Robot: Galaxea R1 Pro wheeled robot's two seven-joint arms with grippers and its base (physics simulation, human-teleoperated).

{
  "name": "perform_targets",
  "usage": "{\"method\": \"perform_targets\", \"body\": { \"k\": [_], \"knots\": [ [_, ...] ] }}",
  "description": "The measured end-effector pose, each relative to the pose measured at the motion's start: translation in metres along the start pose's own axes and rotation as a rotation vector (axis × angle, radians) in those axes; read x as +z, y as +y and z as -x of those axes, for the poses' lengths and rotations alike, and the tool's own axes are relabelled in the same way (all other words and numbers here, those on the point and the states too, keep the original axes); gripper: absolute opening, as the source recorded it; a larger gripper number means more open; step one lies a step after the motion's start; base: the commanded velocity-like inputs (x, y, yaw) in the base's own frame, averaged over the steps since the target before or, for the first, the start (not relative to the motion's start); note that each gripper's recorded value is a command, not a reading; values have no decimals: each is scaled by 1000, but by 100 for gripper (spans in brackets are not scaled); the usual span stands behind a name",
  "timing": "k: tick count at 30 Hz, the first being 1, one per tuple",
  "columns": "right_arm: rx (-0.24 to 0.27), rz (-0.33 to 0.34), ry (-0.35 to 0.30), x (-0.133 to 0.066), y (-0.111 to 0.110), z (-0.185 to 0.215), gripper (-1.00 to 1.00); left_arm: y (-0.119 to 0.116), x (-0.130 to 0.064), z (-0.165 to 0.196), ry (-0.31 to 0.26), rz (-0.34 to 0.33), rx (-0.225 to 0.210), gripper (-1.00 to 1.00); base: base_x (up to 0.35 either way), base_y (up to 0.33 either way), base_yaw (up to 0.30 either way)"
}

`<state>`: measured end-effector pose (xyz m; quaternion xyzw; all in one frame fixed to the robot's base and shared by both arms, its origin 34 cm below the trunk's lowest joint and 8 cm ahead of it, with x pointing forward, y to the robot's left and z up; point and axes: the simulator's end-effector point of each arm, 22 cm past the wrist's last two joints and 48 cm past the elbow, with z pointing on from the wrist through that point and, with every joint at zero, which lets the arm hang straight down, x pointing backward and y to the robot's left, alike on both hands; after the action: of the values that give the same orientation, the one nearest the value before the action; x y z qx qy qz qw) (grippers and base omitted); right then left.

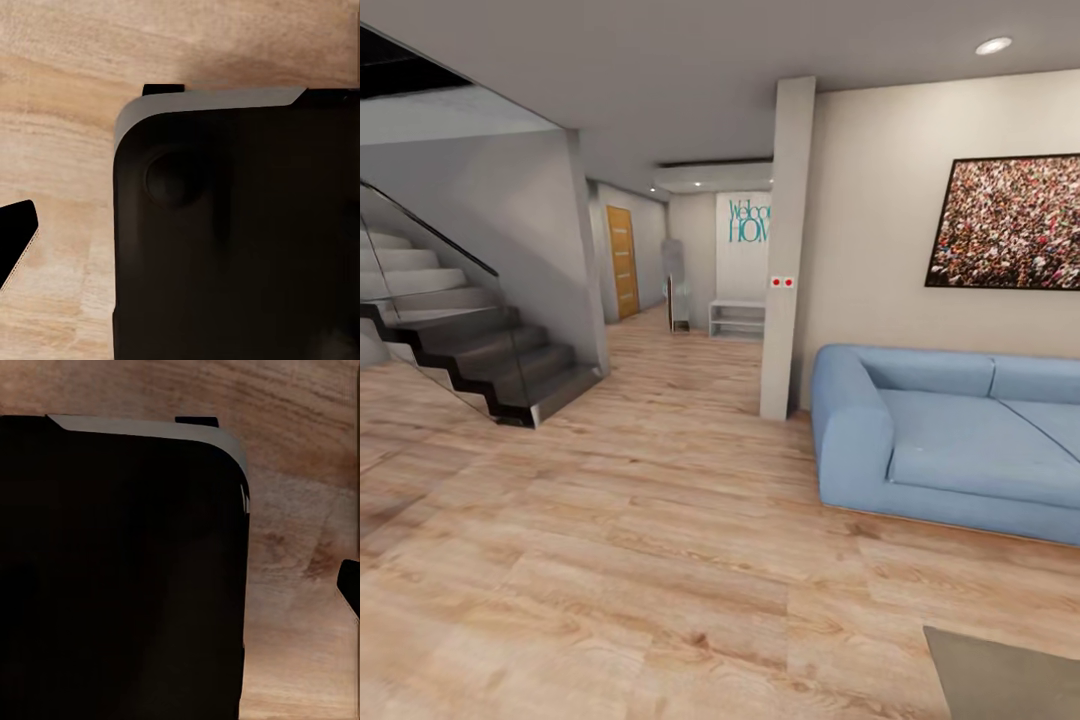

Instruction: Turn on the radio receiver that's on the table in the living room.

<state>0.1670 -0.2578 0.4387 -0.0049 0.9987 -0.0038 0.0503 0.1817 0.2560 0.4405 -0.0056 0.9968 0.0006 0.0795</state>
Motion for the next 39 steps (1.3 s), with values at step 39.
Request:
{"method": "perform_targets", "body": {
  "k": [39],
  "knots": [
    [3, 0, -2, 0, 1, 0, 100, 0, 0, 0, -1, 1, -2, 100, 275, 0, -62]
  ]
}}
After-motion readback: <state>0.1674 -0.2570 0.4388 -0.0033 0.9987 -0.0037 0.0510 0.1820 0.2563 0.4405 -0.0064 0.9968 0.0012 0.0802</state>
